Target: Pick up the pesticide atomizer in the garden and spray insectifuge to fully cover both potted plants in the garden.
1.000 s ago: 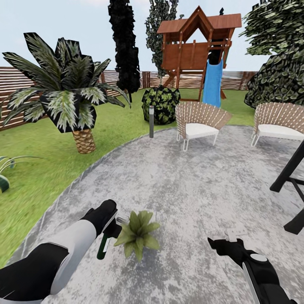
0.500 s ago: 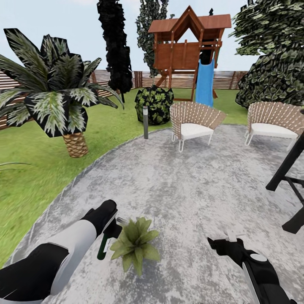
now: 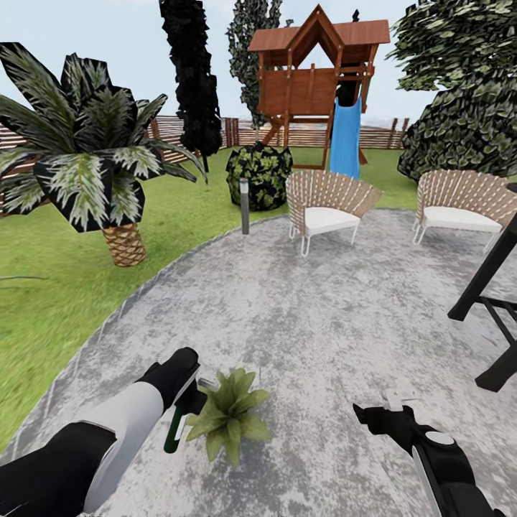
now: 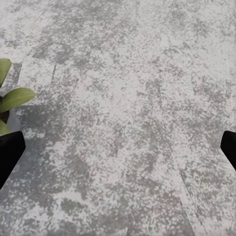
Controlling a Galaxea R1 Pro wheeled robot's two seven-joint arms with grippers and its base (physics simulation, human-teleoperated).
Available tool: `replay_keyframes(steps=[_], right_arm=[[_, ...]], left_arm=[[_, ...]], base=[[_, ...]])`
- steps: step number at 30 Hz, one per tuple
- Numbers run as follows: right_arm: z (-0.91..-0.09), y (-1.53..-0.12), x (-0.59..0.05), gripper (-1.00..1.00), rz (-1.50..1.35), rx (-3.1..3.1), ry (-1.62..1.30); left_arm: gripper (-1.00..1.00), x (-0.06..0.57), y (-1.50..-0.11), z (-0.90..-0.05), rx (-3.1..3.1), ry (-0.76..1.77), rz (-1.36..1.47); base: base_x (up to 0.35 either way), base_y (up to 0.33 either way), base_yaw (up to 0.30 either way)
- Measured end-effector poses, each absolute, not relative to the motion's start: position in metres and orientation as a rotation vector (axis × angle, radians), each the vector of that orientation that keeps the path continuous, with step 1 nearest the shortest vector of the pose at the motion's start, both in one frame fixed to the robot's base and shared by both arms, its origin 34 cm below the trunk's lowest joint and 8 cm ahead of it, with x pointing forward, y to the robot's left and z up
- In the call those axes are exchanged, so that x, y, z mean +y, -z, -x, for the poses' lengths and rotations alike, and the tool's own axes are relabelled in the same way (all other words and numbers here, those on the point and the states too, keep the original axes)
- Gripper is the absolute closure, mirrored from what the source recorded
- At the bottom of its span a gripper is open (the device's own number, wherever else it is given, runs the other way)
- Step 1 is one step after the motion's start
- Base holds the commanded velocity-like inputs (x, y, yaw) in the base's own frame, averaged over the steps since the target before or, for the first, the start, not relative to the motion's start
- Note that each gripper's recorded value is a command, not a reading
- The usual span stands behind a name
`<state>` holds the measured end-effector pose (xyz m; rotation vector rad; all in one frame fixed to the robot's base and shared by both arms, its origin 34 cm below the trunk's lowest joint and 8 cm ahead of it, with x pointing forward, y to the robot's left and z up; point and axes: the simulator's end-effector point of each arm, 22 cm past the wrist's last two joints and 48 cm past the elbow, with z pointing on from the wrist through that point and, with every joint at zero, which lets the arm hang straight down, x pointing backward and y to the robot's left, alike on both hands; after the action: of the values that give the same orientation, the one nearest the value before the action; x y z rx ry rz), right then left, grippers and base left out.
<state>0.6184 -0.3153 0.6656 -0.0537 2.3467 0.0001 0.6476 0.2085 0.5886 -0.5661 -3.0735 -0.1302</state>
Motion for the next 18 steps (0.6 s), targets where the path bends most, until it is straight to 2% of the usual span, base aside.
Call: replay_keyframes(steps=[12, 18], right_arm=[[-0.616, -0.657, -0.315, -1.0, 0.054, 2.365, -0.001], [-0.616, -0.655, -0.315, -1.0, 0.054, 2.368, -0.001]], left_arm=[[1.0, 0.208, -0.577, -0.641, -3.052, 0.12, 0.561], [1.0, 0.2, -0.575, -0.638, -3.054, 0.054, 0.527]], base=[[0.0, 0.0, 0.074], [0.0, 0.0, 0.013]])
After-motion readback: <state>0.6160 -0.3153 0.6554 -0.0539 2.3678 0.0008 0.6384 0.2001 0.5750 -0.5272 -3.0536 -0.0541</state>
